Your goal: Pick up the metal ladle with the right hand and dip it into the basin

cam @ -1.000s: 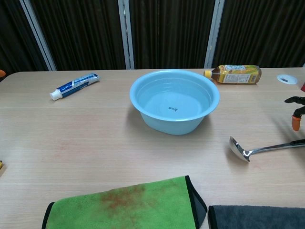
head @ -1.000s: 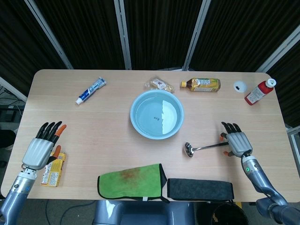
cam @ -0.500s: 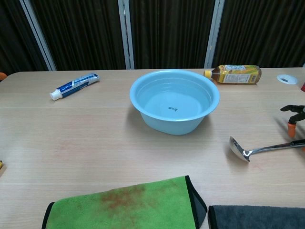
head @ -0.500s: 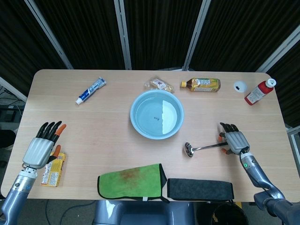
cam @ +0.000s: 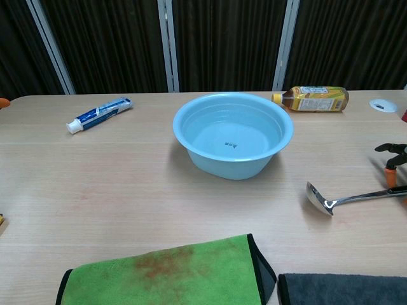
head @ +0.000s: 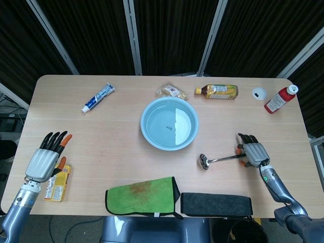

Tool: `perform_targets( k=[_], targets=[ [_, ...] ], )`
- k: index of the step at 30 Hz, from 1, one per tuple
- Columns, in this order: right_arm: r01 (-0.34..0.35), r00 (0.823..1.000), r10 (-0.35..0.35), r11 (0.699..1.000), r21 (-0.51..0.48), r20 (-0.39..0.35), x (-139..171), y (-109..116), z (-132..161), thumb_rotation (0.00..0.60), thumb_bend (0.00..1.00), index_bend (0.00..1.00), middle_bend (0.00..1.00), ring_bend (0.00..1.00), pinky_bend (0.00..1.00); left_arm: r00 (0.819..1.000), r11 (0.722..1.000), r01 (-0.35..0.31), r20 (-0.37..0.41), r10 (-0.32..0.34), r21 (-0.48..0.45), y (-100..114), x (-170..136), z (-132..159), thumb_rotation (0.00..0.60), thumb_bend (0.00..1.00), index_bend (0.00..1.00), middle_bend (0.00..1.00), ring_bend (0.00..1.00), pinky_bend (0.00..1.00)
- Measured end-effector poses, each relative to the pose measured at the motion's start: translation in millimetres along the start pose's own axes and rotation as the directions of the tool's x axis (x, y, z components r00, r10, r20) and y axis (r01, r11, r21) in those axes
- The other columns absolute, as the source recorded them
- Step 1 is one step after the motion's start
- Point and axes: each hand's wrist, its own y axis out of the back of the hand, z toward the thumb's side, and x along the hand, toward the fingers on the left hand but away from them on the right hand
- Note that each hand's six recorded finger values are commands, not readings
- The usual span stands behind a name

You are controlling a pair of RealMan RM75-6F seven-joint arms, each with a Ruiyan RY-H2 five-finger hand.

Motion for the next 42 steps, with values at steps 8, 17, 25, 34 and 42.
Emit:
perform_targets(
  k=[8,17,25,34,42],
  targets=[
    [-0.017,1.000,0.017,1.000,0.002,0.000,-2,-6,2,0.600,0.23,0.48,0.00,0.00,0.00,1.000,1.000,0.003,0.000,-0.003,-0.003,0,0,0,0.600,0.56,0.03,0.00,0.00,0.00],
    [-0.032,0.999,0.032,0.999,0.010,0.001,-2,-10,3,0.600,0.28,0.49,0.00,0.00,0.00,1.000,1.000,0.003,-0.003,-0.003,-0.006,1,0,-2,0.600,0.57,0.03,0.00,0.00,0.00],
    [-0.036,0.999,0.036,0.999,0.014,0.011,-3,-10,1,0.600,0.43,0.55,0.00,0.00,0.00,1.000,1.000,0.001,-0.005,-0.001,-0.008,2,0,-3,0.600,0.56,0.03,0.00,0.00,0.00],
    [-0.045,0.999,0.044,0.998,0.035,0.026,3,-5,-10,0.600,0.47,0.58,0.00,0.00,0.00,1.000,1.000,0.003,0.004,-0.003,-0.015,2,-1,-1,0.600,0.56,0.03,0.00,0.00,0.00],
    [-0.016,1.000,0.015,0.999,0.052,0.021,17,12,-16,0.600,0.48,0.59,0.00,0.00,0.00,1.000,1.000,0.000,0.018,0.001,-0.025,4,-4,2,0.600,0.57,0.03,0.00,0.00,0.00]
  ],
)
